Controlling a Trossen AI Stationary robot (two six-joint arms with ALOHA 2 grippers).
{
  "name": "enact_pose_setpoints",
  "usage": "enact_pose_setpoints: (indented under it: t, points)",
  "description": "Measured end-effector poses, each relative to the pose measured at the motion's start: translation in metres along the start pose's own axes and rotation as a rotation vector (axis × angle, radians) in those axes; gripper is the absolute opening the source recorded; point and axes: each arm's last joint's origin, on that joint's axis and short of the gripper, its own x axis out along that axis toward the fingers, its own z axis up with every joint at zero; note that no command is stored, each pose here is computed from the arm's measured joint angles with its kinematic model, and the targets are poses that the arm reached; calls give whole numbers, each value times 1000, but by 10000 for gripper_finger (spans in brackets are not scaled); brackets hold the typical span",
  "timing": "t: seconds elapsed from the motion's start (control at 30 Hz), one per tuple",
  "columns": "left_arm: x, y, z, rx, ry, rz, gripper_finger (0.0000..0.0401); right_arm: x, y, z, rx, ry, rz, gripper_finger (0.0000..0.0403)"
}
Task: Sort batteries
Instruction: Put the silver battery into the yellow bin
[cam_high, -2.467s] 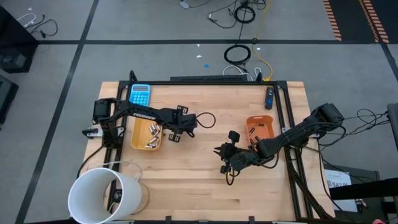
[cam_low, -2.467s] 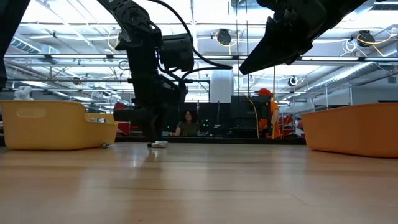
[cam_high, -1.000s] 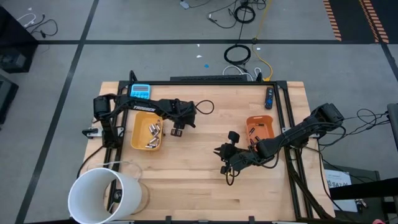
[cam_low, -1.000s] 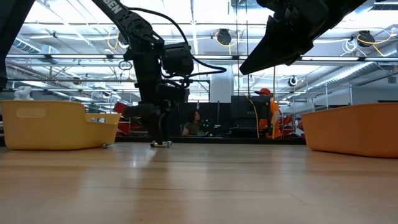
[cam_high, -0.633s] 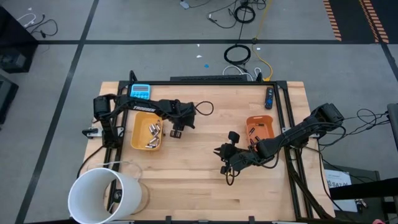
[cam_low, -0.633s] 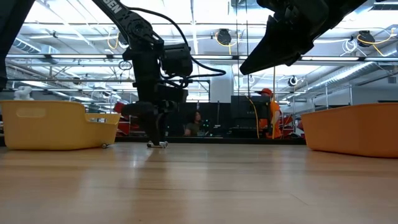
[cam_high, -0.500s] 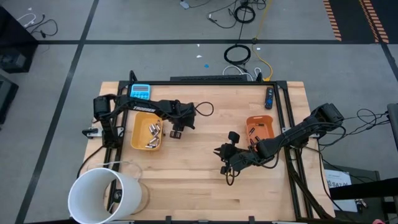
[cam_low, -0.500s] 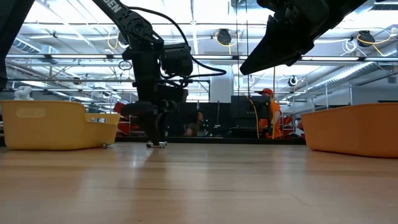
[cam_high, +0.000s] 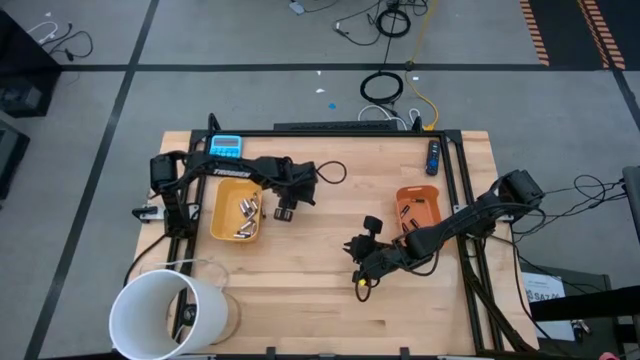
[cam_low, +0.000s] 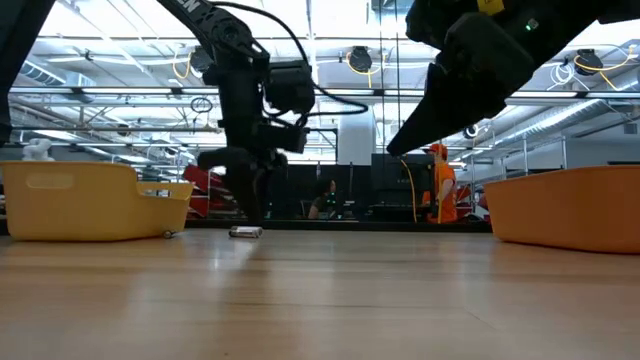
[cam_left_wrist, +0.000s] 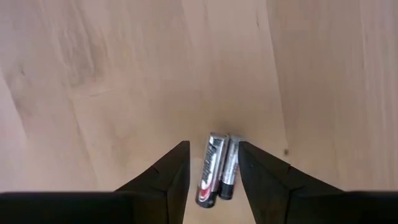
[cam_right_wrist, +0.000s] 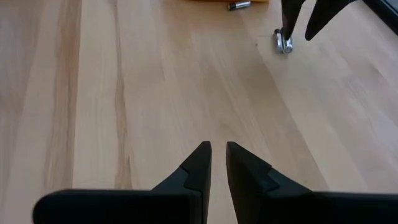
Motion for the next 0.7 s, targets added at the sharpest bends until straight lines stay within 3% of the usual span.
enact_pose_setpoints:
  t: [0.37, 0.7]
  points:
    - [4, 1, -12, -3, 78, 7, 146, -1, 0, 2, 11, -19, -17, 40]
    - [9, 4, -10, 12, 39, 14, 145, -1, 1, 5, 8, -50, -4, 40]
